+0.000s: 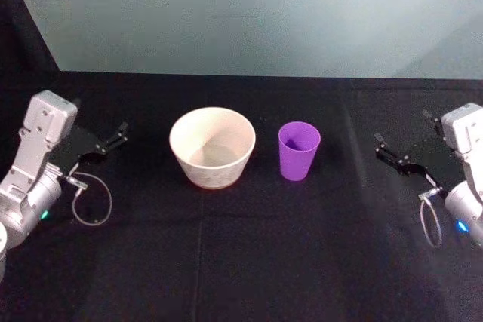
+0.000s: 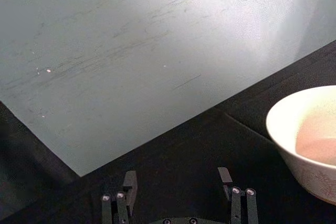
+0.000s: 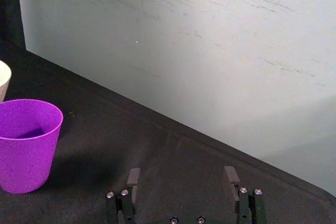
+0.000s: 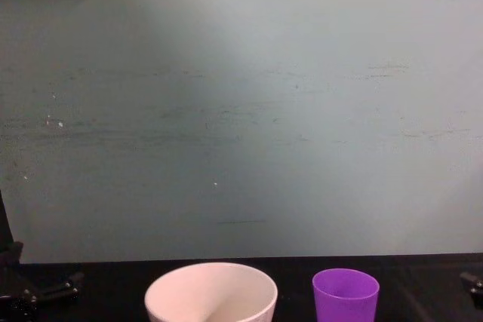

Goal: Pick up the cup and pour the mung beans from the cup into the bowl.

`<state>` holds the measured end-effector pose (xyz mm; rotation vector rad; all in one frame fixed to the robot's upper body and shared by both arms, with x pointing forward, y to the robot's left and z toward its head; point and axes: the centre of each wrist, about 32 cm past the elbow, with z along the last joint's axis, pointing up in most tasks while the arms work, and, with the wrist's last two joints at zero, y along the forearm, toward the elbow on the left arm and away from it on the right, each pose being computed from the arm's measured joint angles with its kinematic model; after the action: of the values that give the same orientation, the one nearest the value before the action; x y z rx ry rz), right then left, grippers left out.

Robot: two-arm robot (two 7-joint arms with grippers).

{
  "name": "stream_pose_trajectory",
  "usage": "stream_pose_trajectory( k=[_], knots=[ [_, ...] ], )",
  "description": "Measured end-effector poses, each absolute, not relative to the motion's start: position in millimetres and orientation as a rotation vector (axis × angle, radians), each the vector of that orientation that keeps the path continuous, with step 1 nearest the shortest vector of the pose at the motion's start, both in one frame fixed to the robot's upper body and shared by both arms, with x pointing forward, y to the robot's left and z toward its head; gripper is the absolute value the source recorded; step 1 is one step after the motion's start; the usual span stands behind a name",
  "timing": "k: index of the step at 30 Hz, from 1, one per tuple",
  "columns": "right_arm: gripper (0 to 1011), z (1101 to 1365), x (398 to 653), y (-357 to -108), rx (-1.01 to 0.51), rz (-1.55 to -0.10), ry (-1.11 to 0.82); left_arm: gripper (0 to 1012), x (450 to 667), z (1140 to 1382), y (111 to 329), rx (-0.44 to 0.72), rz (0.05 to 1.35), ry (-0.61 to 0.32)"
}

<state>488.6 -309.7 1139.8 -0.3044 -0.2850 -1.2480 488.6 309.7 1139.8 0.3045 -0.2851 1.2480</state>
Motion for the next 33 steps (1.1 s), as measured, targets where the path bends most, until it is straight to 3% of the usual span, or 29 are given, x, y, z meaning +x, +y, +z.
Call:
stream_pose_trajectory(
  k=[33],
  knots=[
    [1003, 1139.8, 488.6, -309.7, -0.304, -1.248, -0.285, 1000, 488.6, 1139.8, 309.7, 0.305, 1.248, -0.285]
  ],
)
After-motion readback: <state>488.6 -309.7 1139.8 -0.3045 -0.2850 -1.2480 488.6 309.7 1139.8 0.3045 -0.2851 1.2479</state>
